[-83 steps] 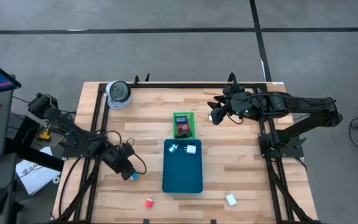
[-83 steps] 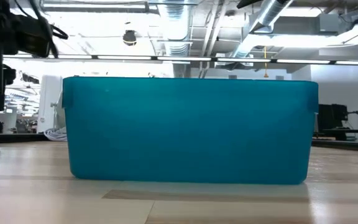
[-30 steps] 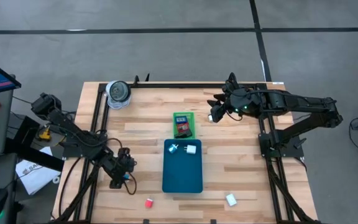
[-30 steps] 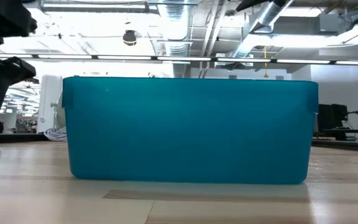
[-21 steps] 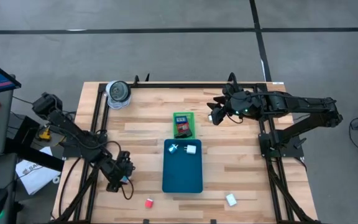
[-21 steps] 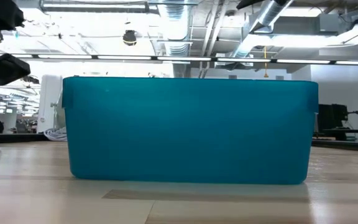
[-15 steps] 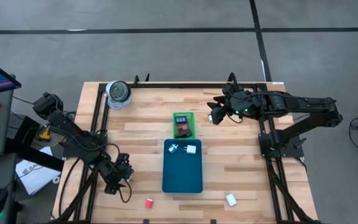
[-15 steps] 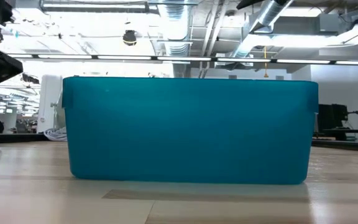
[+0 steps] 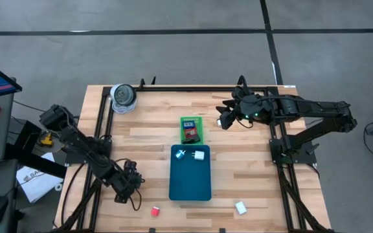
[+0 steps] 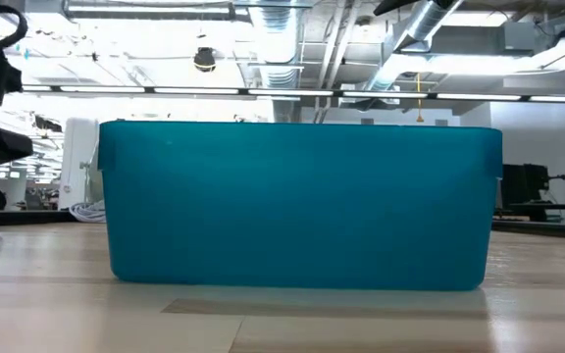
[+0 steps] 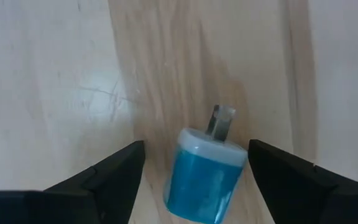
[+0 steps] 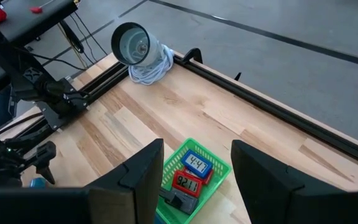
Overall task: Pick & Place Office items
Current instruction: Put the blue charger adapter into the blue bin
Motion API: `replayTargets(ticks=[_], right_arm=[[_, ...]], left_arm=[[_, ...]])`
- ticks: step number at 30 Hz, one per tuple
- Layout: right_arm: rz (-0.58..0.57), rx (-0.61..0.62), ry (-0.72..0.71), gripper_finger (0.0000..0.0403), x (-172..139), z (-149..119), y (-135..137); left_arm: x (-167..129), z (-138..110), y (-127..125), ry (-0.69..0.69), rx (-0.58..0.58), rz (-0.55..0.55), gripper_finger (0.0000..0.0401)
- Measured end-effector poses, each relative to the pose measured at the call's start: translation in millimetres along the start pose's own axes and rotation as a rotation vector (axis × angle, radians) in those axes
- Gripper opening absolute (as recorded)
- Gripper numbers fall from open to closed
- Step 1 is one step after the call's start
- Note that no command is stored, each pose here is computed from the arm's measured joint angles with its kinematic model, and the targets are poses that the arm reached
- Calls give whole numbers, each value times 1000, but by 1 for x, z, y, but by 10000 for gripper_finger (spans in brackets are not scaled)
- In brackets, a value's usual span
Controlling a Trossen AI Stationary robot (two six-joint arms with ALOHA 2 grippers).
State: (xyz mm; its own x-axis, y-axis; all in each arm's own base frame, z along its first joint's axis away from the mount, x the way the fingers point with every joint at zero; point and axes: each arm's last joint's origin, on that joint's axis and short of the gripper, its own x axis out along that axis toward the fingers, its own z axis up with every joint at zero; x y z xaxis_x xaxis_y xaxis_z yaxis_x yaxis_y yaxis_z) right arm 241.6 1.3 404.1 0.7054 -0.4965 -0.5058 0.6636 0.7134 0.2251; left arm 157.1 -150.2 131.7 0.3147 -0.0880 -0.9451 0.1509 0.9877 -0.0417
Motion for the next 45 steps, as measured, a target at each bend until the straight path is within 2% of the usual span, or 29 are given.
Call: replayTargets(ticks=[6, 14, 20, 25, 31, 36, 41, 45], right_arm=[[1, 1, 0, 182, 0, 0, 0], [1, 1, 0, 182, 0, 0, 0], [1, 1, 0, 182, 0, 0, 0], [3, -3, 1, 182, 0, 0, 0], [3, -11, 2, 182, 0, 0, 0], [6, -35, 4, 182, 0, 0, 0], [0, -56, 12, 182, 0, -1, -1], [-2, -70, 14, 182, 0, -1, -1]], left_arm=[[1, 0, 0, 1, -15, 17, 235], [1, -1, 1, 9, -22, 23, 128], [-4, 1, 5, -2, -45, 8, 128], [-17, 12, 23, -86, -94, 41, 128], [-38, 27, 59, -217, -138, 114, 128], [-58, 43, 96, -387, -180, 184, 128], [-74, 73, 130, -532, -186, 242, 128], [-76, 103, 152, -548, -146, 272, 128]])
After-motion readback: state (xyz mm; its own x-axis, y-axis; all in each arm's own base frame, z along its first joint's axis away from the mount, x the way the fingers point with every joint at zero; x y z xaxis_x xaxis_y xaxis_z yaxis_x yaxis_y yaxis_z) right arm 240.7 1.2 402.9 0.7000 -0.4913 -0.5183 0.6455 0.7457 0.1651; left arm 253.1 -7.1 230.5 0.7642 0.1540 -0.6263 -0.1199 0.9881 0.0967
